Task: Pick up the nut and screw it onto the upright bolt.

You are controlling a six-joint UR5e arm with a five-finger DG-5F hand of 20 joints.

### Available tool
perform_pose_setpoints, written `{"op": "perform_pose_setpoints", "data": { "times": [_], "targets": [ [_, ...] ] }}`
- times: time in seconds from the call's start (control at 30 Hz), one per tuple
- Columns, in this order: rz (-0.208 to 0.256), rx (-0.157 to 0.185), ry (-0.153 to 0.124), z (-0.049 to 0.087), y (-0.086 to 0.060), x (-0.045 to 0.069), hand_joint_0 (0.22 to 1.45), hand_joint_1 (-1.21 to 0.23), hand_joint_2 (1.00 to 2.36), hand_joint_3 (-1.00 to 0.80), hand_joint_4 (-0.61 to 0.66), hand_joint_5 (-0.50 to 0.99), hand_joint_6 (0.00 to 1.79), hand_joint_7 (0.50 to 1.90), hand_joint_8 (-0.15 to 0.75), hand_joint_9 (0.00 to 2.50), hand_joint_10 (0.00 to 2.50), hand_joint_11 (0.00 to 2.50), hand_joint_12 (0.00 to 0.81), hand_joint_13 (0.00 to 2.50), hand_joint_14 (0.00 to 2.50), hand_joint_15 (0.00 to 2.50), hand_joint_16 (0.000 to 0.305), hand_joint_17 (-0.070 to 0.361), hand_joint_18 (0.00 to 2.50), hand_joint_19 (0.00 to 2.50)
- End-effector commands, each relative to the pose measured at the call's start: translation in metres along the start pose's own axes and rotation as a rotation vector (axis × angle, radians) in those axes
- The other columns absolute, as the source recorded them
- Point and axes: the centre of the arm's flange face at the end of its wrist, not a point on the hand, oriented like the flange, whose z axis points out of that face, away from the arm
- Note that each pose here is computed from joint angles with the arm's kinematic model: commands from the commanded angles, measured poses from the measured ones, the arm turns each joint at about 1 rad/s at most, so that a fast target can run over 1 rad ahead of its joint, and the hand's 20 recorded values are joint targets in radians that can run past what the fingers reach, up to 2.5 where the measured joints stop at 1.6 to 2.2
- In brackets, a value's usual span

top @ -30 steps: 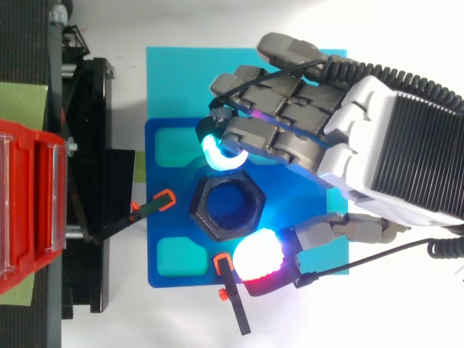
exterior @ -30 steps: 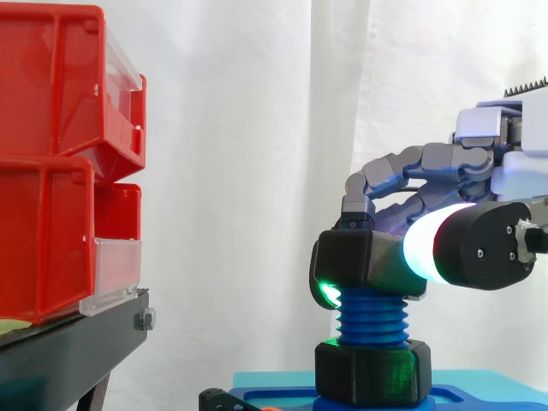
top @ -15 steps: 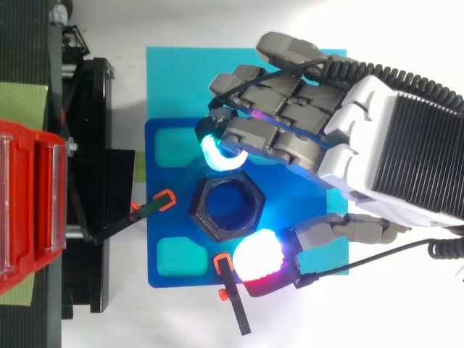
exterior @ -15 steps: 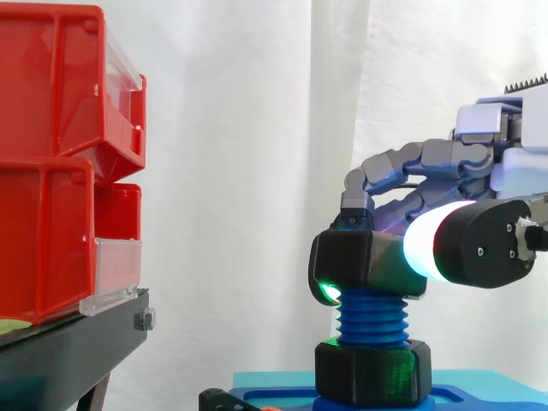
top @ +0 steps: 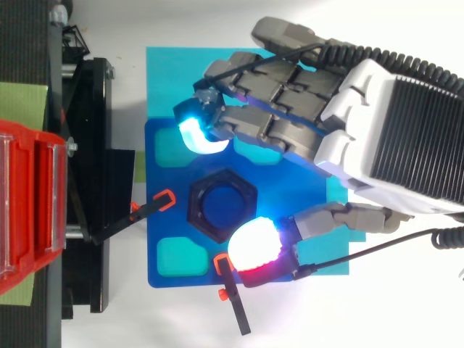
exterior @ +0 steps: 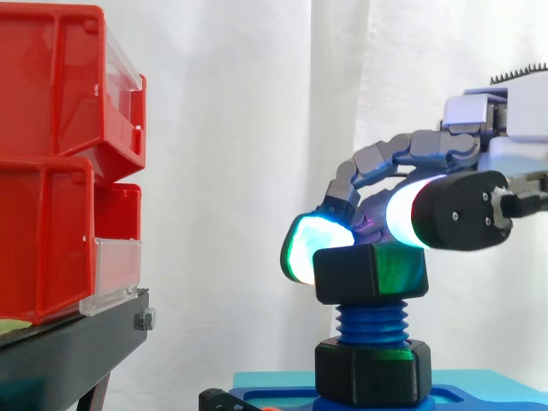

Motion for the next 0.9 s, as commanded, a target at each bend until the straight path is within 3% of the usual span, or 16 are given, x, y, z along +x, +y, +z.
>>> {"op": "perform_pose_setpoints", "data": {
  "times": [0.0,0.4,0.5,0.53,0.87],
  "targets": [
    [-0.008,-0.005,0.014,0.003,-0.002,-0.006,0.4,-0.33,1.0,-0.5,0.22,-0.22,0.5,0.71,0.294,0.51,0.0,0.0,0.351,0.53,0.0,0.0,0.045,0.102,0.3,0.0],
    [-0.001,-0.018,-0.001,0.008,-0.004,-0.012,0.4,-0.29,1.0,-0.5,0.22,-0.21,0.5,0.71,0.29,0.49,0.0,0.0,0.354,0.49,0.0,0.0,0.044,0.1,0.26,0.0],
    [0.007,-0.026,-0.015,0.01,0.001,-0.016,0.41,-0.26,1.0,-0.5,0.22,-0.2,0.5,0.72,0.285,0.49,0.0,0.0,0.353,0.47,0.0,0.0,0.044,0.098,0.23,0.0],
    [0.017,-0.037,-0.043,0.015,0.01,-0.025,0.42,-0.24,1.0,-0.5,0.22,-0.2,0.5,0.72,0.282,0.48,0.0,0.0,0.353,0.47,0.0,0.0,0.043,0.097,0.21,0.0],
    [0.032,-0.063,-0.058,0.014,0.03,-0.026,0.45,-0.18,1.0,-0.5,0.2,-0.18,0.5,0.78,0.268,0.47,0.0,0.0,0.337,0.43,0.0,0.0,0.04,0.09,0.15,0.0]
  ]
}}
